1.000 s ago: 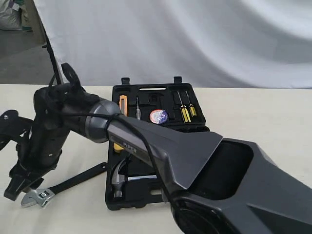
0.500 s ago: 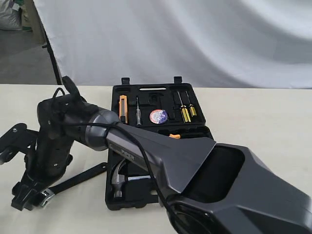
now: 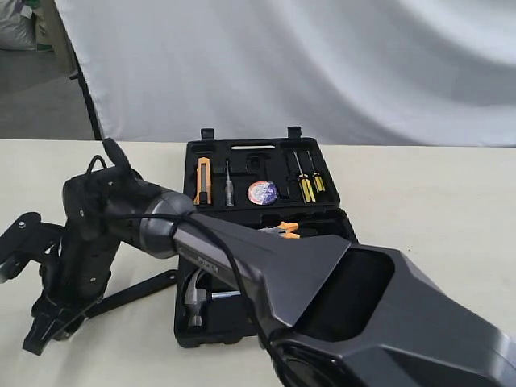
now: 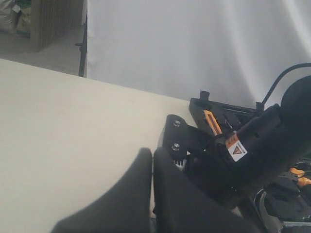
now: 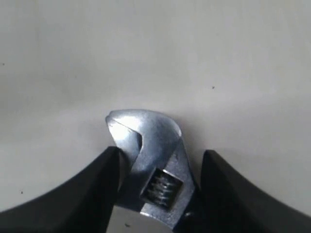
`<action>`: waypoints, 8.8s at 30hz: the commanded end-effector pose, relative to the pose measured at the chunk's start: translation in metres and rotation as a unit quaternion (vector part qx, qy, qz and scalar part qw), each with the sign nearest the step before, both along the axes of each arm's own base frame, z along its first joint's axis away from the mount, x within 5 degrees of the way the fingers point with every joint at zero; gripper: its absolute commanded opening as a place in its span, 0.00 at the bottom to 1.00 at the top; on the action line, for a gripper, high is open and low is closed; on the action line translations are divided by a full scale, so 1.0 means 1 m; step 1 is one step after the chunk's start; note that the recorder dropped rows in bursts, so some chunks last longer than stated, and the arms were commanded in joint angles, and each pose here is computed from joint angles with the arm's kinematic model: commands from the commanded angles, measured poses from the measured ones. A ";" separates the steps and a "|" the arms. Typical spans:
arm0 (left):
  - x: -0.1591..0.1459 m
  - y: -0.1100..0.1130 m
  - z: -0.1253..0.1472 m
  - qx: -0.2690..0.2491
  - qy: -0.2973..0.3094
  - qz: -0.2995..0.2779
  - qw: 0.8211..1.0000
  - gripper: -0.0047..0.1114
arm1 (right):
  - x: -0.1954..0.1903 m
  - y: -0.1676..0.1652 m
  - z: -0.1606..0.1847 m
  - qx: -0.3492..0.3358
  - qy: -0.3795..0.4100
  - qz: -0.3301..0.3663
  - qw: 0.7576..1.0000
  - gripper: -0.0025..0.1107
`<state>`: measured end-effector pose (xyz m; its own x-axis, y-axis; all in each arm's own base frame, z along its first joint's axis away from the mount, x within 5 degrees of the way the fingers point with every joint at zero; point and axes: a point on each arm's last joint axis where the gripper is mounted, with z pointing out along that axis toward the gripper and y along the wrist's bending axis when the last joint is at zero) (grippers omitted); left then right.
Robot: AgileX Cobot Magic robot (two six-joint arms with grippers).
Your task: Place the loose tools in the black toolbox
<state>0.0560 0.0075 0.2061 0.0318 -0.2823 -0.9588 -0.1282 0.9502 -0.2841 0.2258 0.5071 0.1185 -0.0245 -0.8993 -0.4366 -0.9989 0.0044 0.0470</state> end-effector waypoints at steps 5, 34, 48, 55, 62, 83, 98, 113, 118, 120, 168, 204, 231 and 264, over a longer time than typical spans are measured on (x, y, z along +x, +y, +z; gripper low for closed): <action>-0.001 0.001 0.002 0.001 -0.006 0.013 1.000 0.05 | -0.018 0.004 -0.012 -0.023 0.009 0.023 0.999 0.02; -0.001 0.001 0.002 0.001 -0.006 0.013 1.000 0.05 | -0.016 -0.008 0.083 0.024 -0.010 -0.029 0.999 0.02; -0.001 0.001 0.002 0.001 -0.006 0.013 1.000 0.05 | -0.020 0.009 0.033 -0.029 -0.160 -0.139 0.977 0.02; -0.001 0.001 0.002 0.001 -0.006 0.013 1.000 0.05 | -0.002 -0.009 0.031 -0.104 -0.185 -0.020 0.977 0.02; -0.001 0.001 0.002 0.001 -0.006 0.013 1.000 0.05 | 0.017 -0.023 0.032 -0.037 0.007 -0.003 0.999 0.02; -0.001 0.001 0.002 0.001 -0.006 0.013 1.000 0.05 | -0.008 0.007 0.030 0.035 -0.021 -0.032 0.999 0.77; -0.001 0.001 0.002 0.001 -0.006 0.013 1.000 0.05 | -0.030 0.017 -0.017 0.000 -0.055 0.049 0.997 0.30; -0.001 0.001 0.002 0.001 -0.006 0.013 1.000 0.05 | -0.032 0.012 0.056 0.041 -0.051 0.010 0.998 0.02; -0.001 0.001 0.002 0.001 -0.006 0.013 1.000 0.05 | -0.033 0.000 0.112 0.070 -0.064 0.005 0.995 0.02; -0.001 0.001 0.002 0.001 -0.006 0.013 1.000 0.05 | -0.028 -0.009 0.130 0.069 -0.061 -0.008 0.996 0.02; -0.001 0.001 0.002 0.001 -0.006 0.013 1.000 0.05 | -0.016 0.012 0.010 0.057 0.009 0.021 0.998 0.60; -0.001 0.001 0.002 0.001 -0.006 0.013 1.000 0.05 | 0.005 -0.028 0.080 0.004 0.008 0.056 0.998 0.02; -0.001 0.001 0.002 0.001 -0.006 0.013 1.000 0.05 | 0.098 -0.128 0.087 -0.013 0.099 -0.122 0.987 0.03; -0.001 0.001 0.002 0.001 -0.006 0.013 1.000 0.05 | 0.063 -0.052 -0.022 -0.005 0.006 -0.141 0.990 0.38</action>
